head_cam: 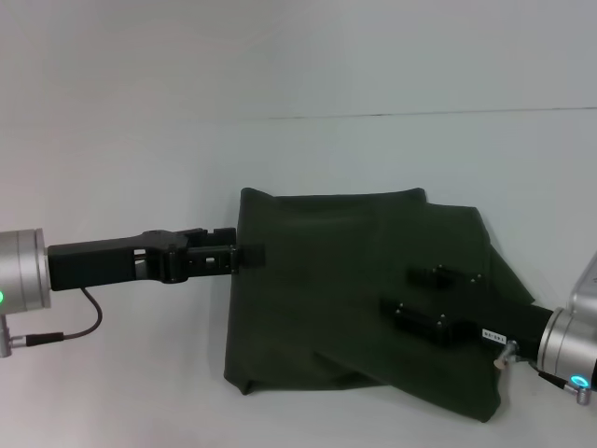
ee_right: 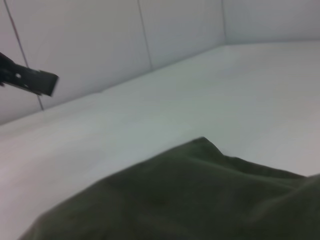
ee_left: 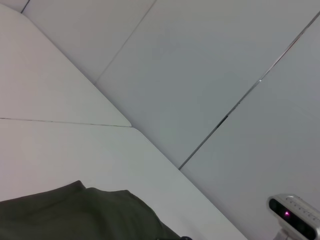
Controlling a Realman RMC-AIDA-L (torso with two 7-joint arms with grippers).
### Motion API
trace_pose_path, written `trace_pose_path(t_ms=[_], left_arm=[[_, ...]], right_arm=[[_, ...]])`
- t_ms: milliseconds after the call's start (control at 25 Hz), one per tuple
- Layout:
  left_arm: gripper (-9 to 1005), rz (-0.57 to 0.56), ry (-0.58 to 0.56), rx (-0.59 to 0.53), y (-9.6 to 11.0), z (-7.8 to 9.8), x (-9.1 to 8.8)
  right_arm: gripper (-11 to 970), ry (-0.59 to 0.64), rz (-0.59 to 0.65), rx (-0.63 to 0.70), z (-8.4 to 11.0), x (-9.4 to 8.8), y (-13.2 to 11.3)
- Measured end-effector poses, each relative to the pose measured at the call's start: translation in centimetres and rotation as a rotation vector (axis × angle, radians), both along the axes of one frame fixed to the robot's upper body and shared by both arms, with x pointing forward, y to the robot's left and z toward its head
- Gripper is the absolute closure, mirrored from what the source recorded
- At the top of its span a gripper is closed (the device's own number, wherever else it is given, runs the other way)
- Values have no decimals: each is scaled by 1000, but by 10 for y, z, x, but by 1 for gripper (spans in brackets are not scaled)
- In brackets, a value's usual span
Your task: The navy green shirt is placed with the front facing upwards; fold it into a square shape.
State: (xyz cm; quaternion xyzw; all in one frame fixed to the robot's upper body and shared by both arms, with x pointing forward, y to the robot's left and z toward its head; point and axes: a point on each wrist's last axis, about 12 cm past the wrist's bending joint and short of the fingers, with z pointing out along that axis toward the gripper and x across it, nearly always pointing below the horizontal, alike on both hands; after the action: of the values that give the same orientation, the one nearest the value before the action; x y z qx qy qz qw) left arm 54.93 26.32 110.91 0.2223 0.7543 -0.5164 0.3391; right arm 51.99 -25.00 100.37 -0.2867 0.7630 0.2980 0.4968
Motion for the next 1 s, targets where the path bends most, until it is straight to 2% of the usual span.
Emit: trace_pose_path(t_ms=[120,280,480,720,1000], left_arm=[[45,1,4,-2,0,0,0],[44,16,33,11,2,0,2],[44,129,207,86,10,-7,14],[45,226,448,172,16,-14,22],[46,169,522,251,-1,-20,28]], right_arm=[[265,-33,5,69,9,-1,-2],[265,-83,-43,240,30,-4,-17],[265,-94,-122,441,55,-6,-46],[265,-74,-167,532,74,-14,-77],[265,-103,-204,557,78,-25,-96]])
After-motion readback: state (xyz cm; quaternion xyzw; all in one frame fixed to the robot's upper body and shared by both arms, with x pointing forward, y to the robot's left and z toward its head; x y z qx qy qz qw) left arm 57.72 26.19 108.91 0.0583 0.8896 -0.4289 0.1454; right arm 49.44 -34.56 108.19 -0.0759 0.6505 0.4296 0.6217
